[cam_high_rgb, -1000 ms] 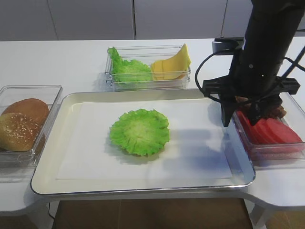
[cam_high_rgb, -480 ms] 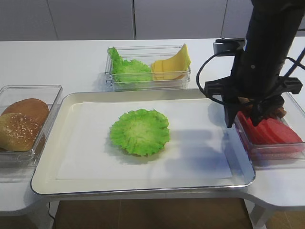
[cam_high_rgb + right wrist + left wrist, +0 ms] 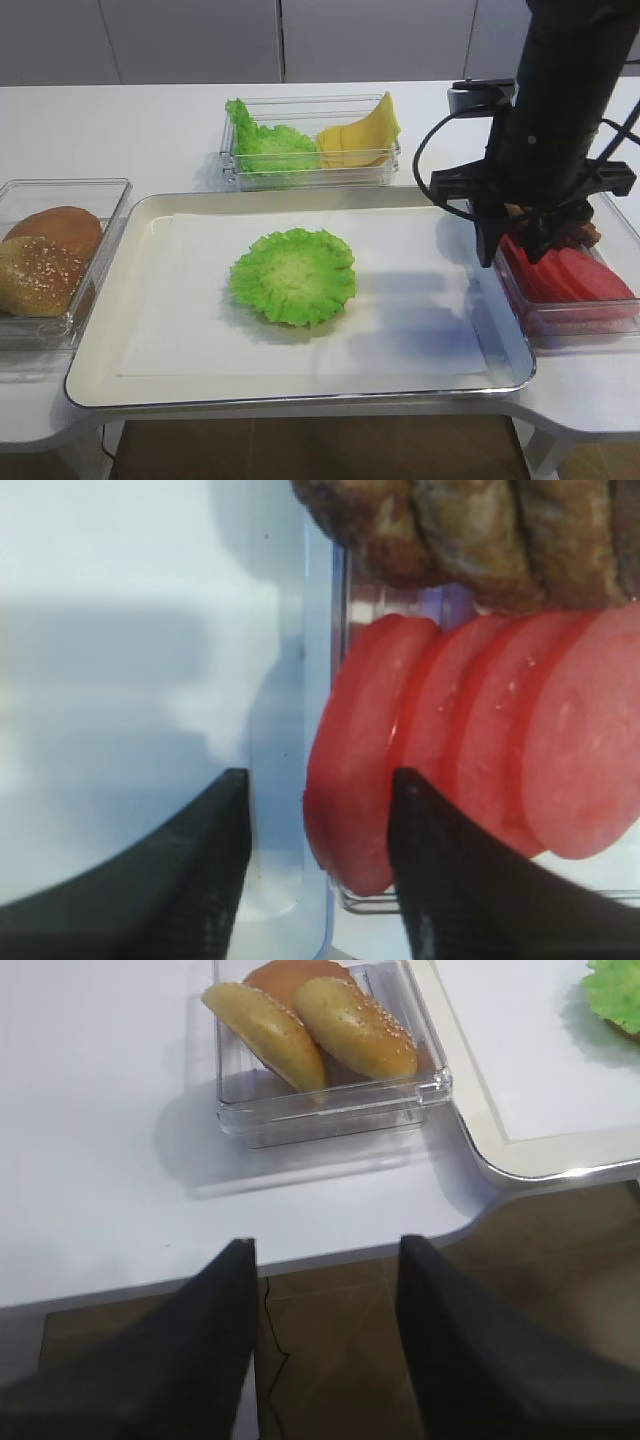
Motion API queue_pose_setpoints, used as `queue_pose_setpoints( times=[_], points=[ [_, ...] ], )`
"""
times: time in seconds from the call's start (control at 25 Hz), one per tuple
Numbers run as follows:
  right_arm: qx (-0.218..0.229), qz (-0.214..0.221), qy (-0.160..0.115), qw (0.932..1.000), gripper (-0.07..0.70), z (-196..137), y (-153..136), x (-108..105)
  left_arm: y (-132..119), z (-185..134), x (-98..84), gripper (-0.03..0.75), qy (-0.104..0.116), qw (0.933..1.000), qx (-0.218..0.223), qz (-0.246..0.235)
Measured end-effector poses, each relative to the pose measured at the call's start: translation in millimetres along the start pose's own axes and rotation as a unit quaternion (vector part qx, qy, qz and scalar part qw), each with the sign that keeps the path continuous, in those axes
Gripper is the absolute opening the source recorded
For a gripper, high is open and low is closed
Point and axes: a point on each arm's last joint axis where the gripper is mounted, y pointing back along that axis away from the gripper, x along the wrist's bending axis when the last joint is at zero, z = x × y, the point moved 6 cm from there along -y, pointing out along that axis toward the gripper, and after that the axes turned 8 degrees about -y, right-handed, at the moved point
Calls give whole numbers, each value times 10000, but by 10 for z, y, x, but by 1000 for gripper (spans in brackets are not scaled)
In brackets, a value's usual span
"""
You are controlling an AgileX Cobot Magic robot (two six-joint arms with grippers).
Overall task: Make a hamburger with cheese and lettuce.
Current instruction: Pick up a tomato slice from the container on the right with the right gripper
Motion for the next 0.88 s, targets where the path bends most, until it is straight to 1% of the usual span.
queue_pose_setpoints(
  times=[0.16,0.88],
  points=[
    [-8,-15,26,10000,335,2,0,-5,0,0,0,342,0,10000,0,0],
    [45,-55,23,10000,306,13,-49,-4,0,0,0,342,0,10000,0,0]
  ],
)
